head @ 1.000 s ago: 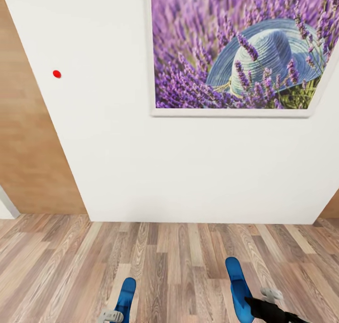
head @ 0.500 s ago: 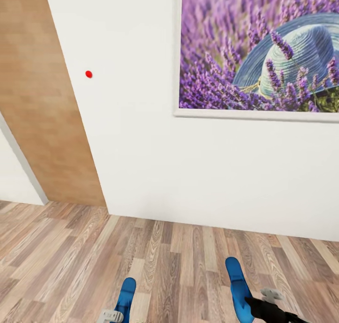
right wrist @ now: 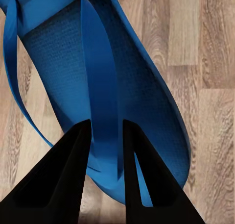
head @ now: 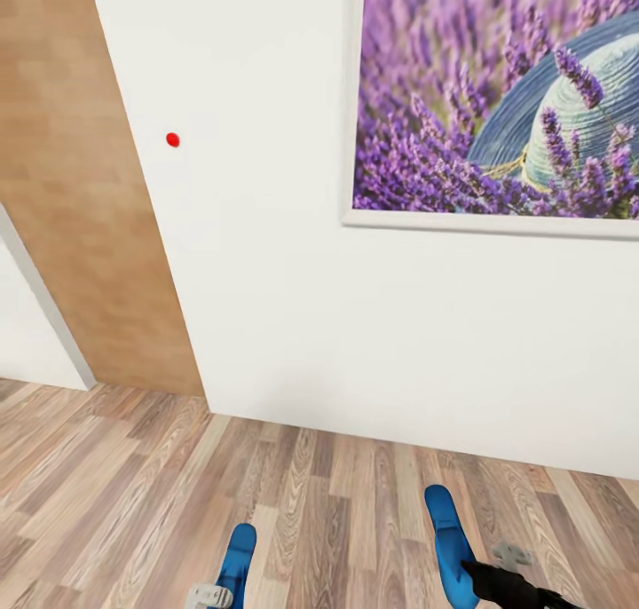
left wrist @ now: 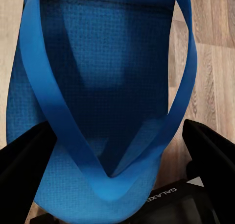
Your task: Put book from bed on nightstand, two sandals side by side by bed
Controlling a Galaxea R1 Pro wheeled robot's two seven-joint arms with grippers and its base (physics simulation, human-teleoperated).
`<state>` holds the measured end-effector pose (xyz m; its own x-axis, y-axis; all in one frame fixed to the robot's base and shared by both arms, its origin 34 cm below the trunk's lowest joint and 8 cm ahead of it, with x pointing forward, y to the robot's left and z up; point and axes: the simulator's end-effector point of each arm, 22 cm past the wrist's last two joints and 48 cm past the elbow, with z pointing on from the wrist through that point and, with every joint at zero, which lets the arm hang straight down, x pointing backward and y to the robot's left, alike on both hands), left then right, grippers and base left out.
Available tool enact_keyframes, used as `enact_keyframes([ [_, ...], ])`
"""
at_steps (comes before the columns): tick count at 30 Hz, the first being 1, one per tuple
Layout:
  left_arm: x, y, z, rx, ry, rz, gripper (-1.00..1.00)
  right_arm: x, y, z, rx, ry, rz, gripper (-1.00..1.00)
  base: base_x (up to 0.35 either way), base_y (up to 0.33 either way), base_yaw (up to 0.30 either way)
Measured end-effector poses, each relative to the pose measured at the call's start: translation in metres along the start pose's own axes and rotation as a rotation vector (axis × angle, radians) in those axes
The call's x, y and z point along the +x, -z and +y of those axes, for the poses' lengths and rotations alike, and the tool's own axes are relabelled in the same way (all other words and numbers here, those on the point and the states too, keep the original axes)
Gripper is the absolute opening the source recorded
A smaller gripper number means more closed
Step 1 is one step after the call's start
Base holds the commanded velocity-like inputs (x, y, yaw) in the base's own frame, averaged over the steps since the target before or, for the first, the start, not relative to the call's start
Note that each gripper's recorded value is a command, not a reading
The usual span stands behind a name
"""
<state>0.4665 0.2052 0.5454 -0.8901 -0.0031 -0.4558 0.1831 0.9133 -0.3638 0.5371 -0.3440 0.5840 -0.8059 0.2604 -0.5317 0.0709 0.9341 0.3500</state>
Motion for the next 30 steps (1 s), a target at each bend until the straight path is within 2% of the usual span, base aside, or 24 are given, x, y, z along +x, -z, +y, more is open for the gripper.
enact_keyframes([
  [25,0.0001,0.0000,0.0000,0.000,-0.001,0.001,-1.00,0.0001,0.0000,0.0003,-0.001,0.001,0.001,-1.00,0.327,0.000,0.000],
  [30,0.0000,-0.0003,0.0002,0.000,0.001,0.000,-1.00,-0.0001,-0.0003,0.0002,-0.001,0.000,0.000,-1.00,0.105,0.000,0.000],
])
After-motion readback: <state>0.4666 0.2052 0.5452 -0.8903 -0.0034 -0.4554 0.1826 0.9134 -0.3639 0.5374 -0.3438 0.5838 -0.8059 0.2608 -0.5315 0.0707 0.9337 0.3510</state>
